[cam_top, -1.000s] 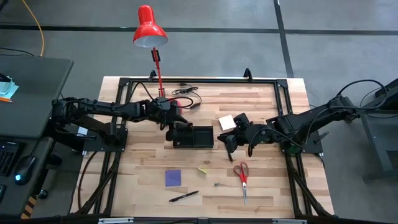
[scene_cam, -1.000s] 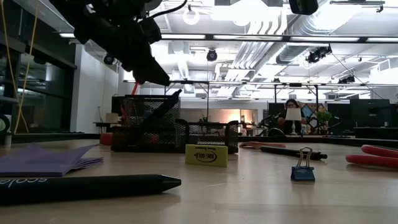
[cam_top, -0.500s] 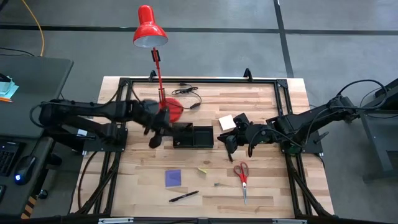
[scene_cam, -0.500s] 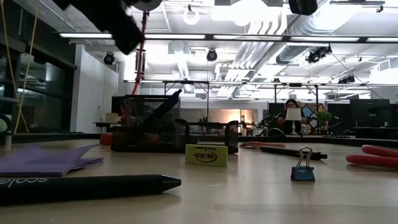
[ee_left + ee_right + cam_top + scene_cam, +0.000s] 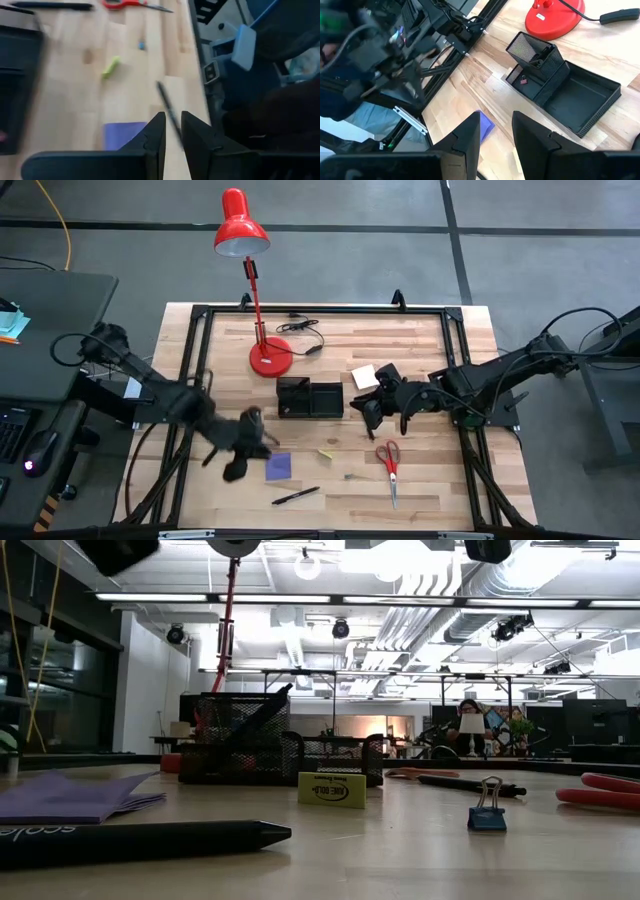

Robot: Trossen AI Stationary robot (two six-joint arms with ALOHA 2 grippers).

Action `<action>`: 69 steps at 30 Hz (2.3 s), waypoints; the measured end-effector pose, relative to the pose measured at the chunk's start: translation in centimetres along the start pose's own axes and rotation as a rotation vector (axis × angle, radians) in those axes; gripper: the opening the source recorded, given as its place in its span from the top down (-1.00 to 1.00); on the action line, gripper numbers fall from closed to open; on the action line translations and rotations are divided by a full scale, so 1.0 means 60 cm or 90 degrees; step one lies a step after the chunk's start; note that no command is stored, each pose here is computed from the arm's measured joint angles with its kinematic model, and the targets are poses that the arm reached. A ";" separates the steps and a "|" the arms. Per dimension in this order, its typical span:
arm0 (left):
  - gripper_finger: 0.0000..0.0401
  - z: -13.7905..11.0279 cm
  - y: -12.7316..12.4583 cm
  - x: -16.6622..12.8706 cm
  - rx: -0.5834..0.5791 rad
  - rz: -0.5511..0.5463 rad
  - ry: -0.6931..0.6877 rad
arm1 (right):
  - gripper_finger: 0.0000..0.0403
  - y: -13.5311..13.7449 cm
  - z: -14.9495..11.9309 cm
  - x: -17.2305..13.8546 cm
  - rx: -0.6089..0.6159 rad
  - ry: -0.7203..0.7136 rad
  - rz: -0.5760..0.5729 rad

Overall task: Pick and place office supplies into organizer
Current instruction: Put the pen into the desk organizer

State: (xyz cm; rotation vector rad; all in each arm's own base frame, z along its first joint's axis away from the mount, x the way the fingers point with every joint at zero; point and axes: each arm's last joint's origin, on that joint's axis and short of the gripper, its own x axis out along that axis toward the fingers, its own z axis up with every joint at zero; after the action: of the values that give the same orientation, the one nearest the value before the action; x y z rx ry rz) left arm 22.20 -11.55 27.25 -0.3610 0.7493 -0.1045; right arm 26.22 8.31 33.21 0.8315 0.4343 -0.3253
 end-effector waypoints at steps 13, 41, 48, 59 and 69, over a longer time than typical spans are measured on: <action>0.78 -0.017 -0.082 0.098 0.013 0.006 0.063 | 0.47 0.000 0.000 0.000 -0.012 -0.001 -0.001; 0.19 -0.055 -0.069 0.272 -0.128 0.126 0.202 | 0.47 -0.005 -0.009 -0.001 -0.139 0.065 0.006; 0.33 -0.052 -0.063 0.276 -0.115 0.156 0.167 | 0.47 -0.004 -0.009 -0.001 -0.148 0.062 0.005; 0.32 -0.060 -0.071 0.292 -0.063 0.137 0.151 | 0.47 -0.005 -0.009 -0.001 -0.155 0.062 0.005; 0.32 -0.056 -0.085 0.313 -0.016 0.188 0.186 | 0.47 -0.004 -0.009 -0.002 -0.154 0.061 0.007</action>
State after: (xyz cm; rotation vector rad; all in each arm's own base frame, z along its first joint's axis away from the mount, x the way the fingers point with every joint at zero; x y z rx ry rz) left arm 33.76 -21.42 14.67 -0.2581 1.0850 0.1338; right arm 25.90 8.58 32.78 0.6138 0.5474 -0.2178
